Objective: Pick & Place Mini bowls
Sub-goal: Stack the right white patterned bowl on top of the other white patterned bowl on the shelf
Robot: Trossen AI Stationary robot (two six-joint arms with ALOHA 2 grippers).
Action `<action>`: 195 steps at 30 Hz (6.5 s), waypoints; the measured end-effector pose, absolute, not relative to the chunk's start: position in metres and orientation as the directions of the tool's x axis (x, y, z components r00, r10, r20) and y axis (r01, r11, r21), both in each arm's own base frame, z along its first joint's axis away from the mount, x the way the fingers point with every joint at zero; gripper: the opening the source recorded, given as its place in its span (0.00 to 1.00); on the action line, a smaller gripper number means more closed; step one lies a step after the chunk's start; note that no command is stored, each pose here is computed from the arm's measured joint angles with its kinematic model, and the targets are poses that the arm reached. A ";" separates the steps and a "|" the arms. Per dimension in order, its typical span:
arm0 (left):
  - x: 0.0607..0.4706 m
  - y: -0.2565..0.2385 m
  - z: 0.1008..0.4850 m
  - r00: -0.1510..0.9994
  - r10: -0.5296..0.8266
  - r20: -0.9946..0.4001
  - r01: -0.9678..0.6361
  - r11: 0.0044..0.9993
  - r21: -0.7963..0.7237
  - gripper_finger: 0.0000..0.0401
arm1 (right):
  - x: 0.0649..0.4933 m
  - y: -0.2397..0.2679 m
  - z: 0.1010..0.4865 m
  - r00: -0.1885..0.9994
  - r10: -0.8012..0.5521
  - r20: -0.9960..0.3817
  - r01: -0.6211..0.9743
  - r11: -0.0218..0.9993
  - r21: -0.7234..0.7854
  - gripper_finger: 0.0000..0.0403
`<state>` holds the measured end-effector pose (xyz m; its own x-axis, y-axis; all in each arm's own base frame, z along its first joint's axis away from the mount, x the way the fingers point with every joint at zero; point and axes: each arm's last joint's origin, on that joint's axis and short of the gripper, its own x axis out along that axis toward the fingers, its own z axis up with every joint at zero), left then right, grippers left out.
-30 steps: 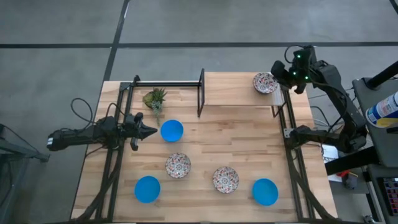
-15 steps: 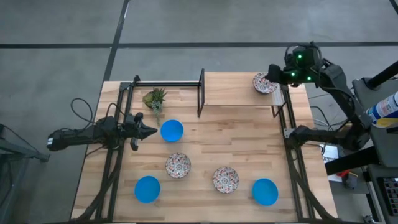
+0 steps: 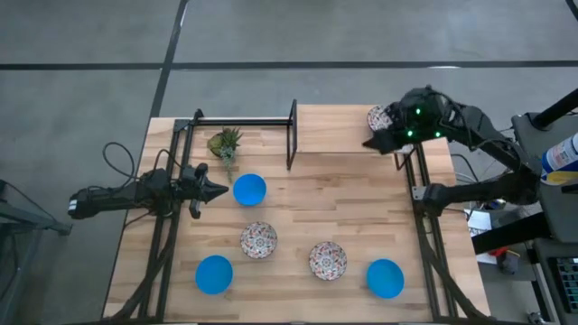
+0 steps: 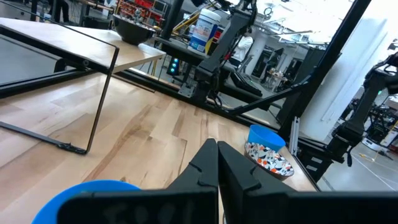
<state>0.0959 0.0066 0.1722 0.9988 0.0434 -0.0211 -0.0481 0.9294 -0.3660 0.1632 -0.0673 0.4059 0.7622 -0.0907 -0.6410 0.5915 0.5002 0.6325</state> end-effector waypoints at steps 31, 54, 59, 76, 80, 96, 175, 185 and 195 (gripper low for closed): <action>0.096 0.007 0.172 0.999 0.043 -0.021 -0.048 0.929 -0.366 0.00 | 0.312 0.063 0.307 0.485 0.335 -0.808 0.467 0.682 0.563 0.28; 0.096 0.007 0.172 0.999 0.043 -0.021 -0.048 0.929 -0.366 0.00 | 0.334 0.087 0.236 0.203 0.313 -0.928 0.468 0.801 0.372 0.27; 0.096 0.007 0.172 0.999 0.043 -0.021 -0.048 0.929 -0.366 0.00 | 0.333 0.089 0.228 0.173 0.308 -0.935 0.450 0.820 0.354 0.26; 0.096 0.007 0.172 0.999 0.043 -0.021 -0.048 0.929 -0.366 0.00 | 0.330 0.090 0.196 0.089 0.271 -0.958 0.475 0.834 0.280 0.25; 0.096 0.007 0.172 0.999 0.043 -0.021 -0.048 0.929 -0.366 0.00 | 0.333 0.090 0.192 0.089 0.271 -0.959 0.475 0.834 0.279 0.23; 0.096 0.007 0.172 0.999 0.043 -0.022 -0.048 0.929 -0.366 0.00 | 0.340 0.092 0.178 0.079 0.270 -0.960 0.481 0.833 0.274 0.14; 0.097 0.007 0.171 0.998 0.043 -0.041 -0.055 0.929 -0.366 0.00 | 0.105 -0.119 0.400 0.499 -0.316 -0.807 0.839 -0.059 0.541 0.02; 0.097 0.007 0.171 0.998 0.043 -0.040 -0.055 0.929 -0.367 0.00 | 0.089 -0.166 0.386 0.437 -0.333 -0.835 0.842 -0.175 0.510 0.02; 0.097 0.007 0.171 0.998 0.043 -0.040 -0.055 0.929 -0.366 0.00 | 0.079 -0.190 0.374 0.380 -0.304 -0.873 0.839 -0.285 0.464 0.02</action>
<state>0.0966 0.0066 0.1706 0.9983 0.0430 -0.0402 -0.0548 0.9288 -0.3664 0.0791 -0.1900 0.3735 0.3802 -0.3042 -0.8735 0.8387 -0.2848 0.4642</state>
